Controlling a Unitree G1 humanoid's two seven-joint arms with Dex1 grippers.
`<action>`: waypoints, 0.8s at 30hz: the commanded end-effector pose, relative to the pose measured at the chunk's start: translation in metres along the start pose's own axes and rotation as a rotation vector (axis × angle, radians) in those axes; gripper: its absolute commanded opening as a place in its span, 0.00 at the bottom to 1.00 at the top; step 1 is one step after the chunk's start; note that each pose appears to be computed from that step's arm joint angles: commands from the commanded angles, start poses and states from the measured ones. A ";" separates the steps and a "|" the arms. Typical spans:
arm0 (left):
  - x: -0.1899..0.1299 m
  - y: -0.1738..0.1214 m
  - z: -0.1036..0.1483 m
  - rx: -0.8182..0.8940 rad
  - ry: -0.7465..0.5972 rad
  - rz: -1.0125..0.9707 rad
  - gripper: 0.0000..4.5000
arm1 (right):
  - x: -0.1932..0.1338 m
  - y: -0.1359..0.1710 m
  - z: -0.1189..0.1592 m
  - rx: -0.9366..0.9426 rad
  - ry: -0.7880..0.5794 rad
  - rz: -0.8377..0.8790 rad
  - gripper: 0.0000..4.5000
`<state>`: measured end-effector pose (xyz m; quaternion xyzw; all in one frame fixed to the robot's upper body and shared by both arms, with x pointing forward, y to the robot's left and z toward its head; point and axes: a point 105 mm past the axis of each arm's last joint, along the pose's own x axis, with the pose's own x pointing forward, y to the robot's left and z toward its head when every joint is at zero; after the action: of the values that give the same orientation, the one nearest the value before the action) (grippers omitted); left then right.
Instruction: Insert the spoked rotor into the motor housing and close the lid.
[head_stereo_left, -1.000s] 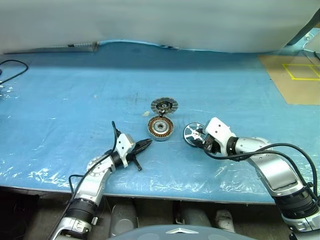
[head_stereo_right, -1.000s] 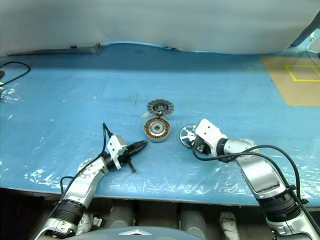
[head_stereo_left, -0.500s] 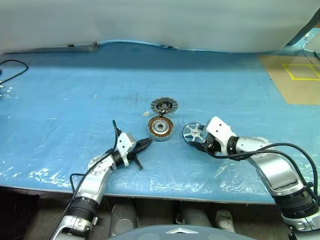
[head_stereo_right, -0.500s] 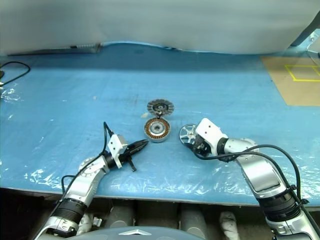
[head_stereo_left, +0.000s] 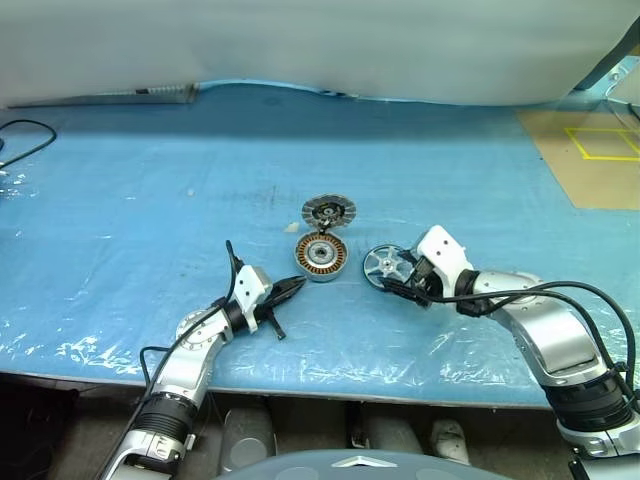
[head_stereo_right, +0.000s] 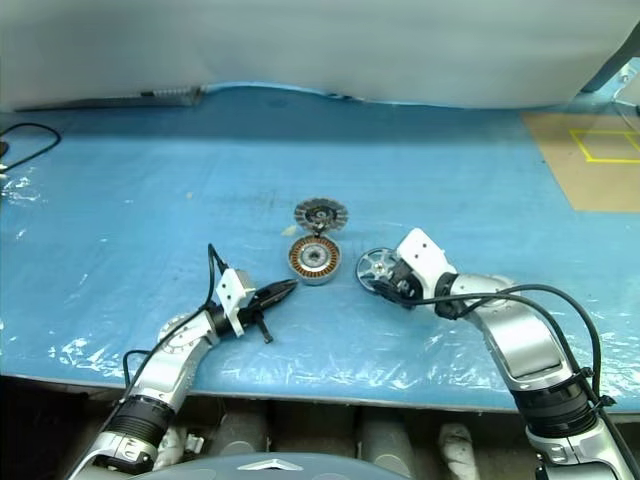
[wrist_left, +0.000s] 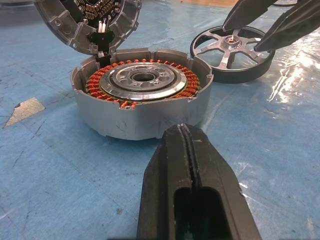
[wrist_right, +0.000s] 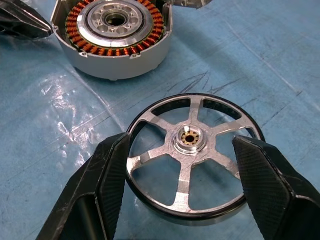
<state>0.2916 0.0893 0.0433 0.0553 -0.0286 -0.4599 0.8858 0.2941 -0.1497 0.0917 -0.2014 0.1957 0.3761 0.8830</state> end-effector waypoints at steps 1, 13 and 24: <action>0.000 0.000 0.006 0.021 -0.029 0.000 0.00 | 0.000 -0.003 -0.003 -0.011 0.025 -0.027 0.76; 0.002 0.000 0.008 0.022 -0.035 -0.001 0.00 | 0.002 -0.005 -0.015 0.057 0.088 -0.041 0.76; 0.001 -0.001 0.008 0.022 -0.035 0.000 0.00 | 0.002 -0.008 -0.014 -0.005 0.123 -0.066 0.27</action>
<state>0.2918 0.0884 0.0437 0.0541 -0.0316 -0.4586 0.8864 0.3001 -0.1575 0.0875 -0.2239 0.2258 0.3405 0.8848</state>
